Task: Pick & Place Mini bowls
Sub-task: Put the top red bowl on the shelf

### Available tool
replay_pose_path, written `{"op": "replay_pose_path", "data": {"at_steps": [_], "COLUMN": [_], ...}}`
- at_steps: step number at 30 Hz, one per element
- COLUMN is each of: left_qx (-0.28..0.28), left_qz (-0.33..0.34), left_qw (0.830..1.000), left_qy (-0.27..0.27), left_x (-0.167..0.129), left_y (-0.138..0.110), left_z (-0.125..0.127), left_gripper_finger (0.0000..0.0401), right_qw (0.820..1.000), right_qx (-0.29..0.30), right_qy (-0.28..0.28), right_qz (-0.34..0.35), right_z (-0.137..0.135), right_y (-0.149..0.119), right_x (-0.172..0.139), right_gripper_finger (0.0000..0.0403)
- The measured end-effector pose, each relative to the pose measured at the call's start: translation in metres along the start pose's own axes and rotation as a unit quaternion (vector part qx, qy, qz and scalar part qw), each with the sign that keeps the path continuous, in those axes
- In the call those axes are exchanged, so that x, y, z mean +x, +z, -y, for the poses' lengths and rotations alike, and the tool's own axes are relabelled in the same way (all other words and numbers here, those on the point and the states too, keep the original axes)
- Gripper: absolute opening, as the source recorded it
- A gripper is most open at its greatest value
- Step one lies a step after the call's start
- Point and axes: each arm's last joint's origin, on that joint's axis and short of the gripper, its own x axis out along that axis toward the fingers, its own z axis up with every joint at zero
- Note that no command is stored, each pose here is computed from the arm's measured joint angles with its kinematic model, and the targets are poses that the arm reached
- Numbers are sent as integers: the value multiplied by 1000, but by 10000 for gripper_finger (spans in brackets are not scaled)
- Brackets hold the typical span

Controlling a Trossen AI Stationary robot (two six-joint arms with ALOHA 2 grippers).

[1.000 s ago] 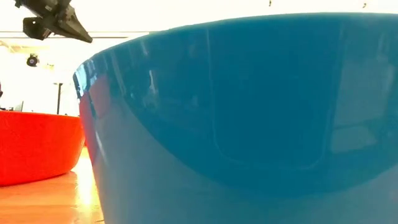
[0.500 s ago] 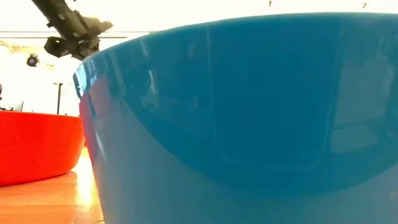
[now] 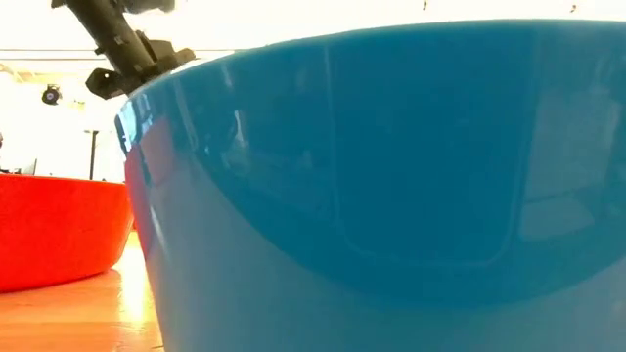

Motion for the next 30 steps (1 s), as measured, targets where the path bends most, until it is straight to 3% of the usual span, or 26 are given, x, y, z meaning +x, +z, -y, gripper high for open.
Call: {"op": "replay_pose_path", "data": {"at_steps": [9,12,24,30], "left_qx": [-37,-25,-39,2], "left_qz": [-96,-106,-156,-189], "left_qw": [995,994,983,975], "left_qy": [15,27,94,117], "left_x": [37,46,83,105], "left_y": [15,18,25,24], "left_z": [-7,-8,-21,-30], "left_gripper_finger": [1,9,112,126], "right_qw": [1000,1000,1000,1000], "right_qx": [-6,-9,-10,-11], "right_qy": [2,3,3,2], "right_qz": [5,9,9,8], "right_z": [0,-1,-1,-1], "right_y": [1,2,2,2], "right_x": [0,0,0,0], "right_gripper_finger": [8,8,8,8]}}
